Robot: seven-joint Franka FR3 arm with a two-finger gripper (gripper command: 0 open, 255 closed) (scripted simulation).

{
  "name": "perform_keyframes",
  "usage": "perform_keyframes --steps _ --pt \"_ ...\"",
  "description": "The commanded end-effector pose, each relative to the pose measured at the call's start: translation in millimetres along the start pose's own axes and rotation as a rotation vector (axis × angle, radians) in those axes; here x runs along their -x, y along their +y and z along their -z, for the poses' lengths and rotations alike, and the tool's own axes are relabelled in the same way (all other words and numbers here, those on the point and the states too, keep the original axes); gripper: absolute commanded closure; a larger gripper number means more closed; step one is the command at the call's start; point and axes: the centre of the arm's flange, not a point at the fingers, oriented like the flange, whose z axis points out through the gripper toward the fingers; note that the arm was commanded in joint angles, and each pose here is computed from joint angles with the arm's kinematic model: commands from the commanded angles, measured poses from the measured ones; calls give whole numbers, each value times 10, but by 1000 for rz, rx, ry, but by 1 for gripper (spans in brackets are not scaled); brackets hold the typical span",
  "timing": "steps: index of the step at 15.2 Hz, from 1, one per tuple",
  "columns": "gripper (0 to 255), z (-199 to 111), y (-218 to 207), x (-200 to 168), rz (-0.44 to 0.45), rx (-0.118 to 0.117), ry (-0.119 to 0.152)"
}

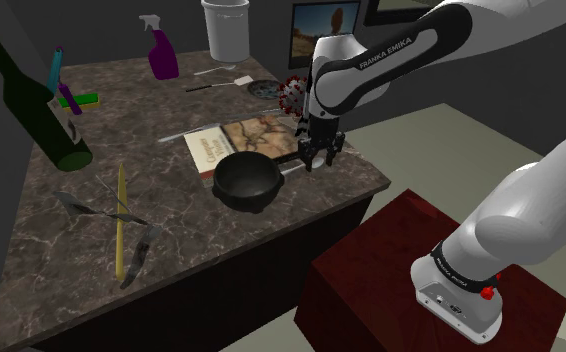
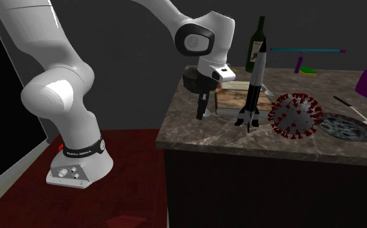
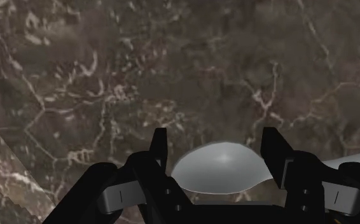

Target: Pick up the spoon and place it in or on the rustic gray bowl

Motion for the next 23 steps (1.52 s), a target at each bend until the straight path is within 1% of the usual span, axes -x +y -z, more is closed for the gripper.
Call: perform_keyframes --steps 1,2,23 --pt "255 -1 0 0 0 0 0" --pt "255 -1 0 1 0 0 0" --pt "255 1093 -41 173 0 0 0"
